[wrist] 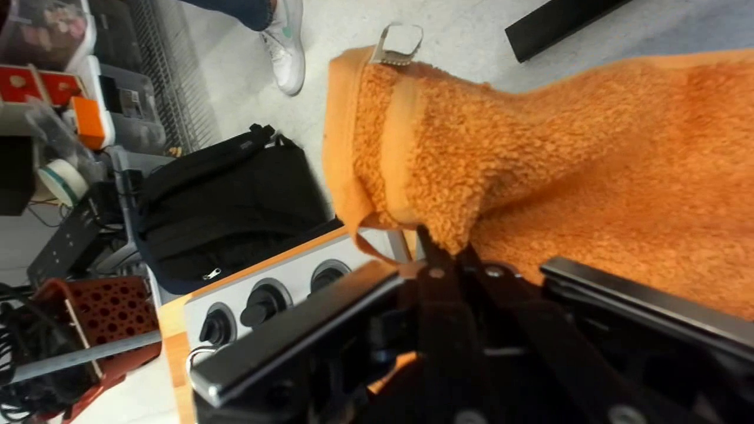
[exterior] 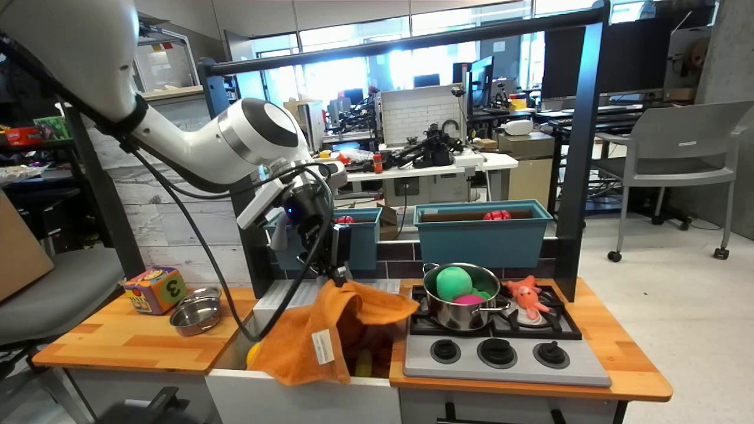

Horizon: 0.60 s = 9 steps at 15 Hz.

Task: Put the orange towel on the blue object to the right

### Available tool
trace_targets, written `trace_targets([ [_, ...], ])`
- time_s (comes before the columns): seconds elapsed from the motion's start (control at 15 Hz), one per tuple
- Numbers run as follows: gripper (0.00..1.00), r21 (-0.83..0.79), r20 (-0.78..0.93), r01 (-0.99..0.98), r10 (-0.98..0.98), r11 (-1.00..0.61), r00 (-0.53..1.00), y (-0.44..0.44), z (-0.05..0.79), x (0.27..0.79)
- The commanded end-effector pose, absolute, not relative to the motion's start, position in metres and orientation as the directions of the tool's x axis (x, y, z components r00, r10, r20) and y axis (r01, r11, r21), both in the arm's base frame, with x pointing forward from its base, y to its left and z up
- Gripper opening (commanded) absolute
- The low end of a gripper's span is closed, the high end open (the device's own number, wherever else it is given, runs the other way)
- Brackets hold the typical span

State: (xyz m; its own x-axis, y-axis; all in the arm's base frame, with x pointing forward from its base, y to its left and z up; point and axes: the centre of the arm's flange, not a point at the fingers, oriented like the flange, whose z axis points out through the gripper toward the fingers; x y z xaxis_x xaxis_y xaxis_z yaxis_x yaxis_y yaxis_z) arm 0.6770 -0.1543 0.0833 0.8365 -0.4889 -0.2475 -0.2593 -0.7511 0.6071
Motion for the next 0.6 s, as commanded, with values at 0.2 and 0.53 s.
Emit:
trace_targets([
  [0.2, 0.01, 0.638, -0.156, -0.254, -0.446, -0.727, 0.881, -0.153, 0.125, 0.649],
  [0.53, 0.01, 0.57, -0.038, -0.288, -0.375, -0.77, 0.926, -0.15, 0.15, 0.652],
])
